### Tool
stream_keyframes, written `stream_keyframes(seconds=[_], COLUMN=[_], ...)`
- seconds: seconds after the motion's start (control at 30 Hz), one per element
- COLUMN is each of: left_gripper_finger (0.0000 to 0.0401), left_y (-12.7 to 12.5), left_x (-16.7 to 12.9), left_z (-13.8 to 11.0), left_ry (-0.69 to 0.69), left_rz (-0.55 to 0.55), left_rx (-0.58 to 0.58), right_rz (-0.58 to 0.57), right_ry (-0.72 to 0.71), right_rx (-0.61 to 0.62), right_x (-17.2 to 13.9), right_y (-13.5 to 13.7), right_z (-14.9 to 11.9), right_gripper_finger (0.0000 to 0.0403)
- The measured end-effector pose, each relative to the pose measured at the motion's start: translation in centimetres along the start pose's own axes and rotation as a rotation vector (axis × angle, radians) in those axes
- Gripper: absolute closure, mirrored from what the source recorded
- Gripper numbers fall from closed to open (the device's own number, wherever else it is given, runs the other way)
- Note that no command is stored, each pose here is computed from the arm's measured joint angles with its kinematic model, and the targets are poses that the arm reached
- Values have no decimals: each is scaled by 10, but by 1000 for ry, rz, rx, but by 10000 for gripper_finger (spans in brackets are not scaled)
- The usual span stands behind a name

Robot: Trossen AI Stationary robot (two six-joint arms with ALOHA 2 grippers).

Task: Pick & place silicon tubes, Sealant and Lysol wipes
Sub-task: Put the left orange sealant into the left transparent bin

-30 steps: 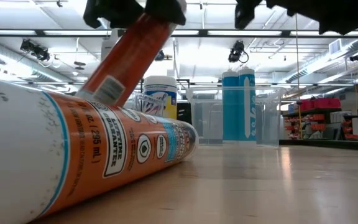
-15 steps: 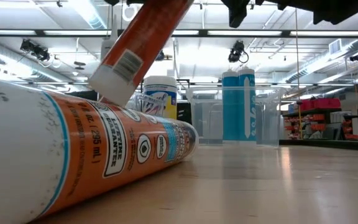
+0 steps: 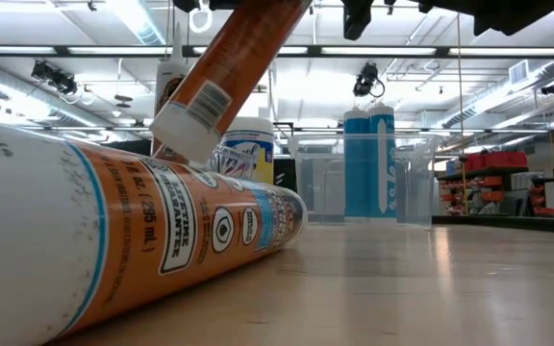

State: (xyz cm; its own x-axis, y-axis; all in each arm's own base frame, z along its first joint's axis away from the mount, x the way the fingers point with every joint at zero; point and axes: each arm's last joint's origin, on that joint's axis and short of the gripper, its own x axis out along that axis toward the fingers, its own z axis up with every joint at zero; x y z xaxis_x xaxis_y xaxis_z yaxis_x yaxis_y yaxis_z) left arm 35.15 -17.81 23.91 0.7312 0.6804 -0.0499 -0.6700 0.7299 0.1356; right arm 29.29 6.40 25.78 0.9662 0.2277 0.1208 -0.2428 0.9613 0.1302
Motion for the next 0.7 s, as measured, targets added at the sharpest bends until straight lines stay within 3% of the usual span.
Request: stream_keyframes(seconds=[0.4, 0.7], left_gripper_finger=[180, 181], left_y=[0, 0], left_x=[1, 1], left_z=[7, 7], left_ry=[-26, -26], left_rz=[-15, -28], left_rx=[-11, -9], right_rz=[-1, 2], right_ry=[7, 9], right_rx=[-32, -47], right_x=[0, 0], right_y=[0, 0], right_z=[0, -1], right_gripper_finger=[358, 358])
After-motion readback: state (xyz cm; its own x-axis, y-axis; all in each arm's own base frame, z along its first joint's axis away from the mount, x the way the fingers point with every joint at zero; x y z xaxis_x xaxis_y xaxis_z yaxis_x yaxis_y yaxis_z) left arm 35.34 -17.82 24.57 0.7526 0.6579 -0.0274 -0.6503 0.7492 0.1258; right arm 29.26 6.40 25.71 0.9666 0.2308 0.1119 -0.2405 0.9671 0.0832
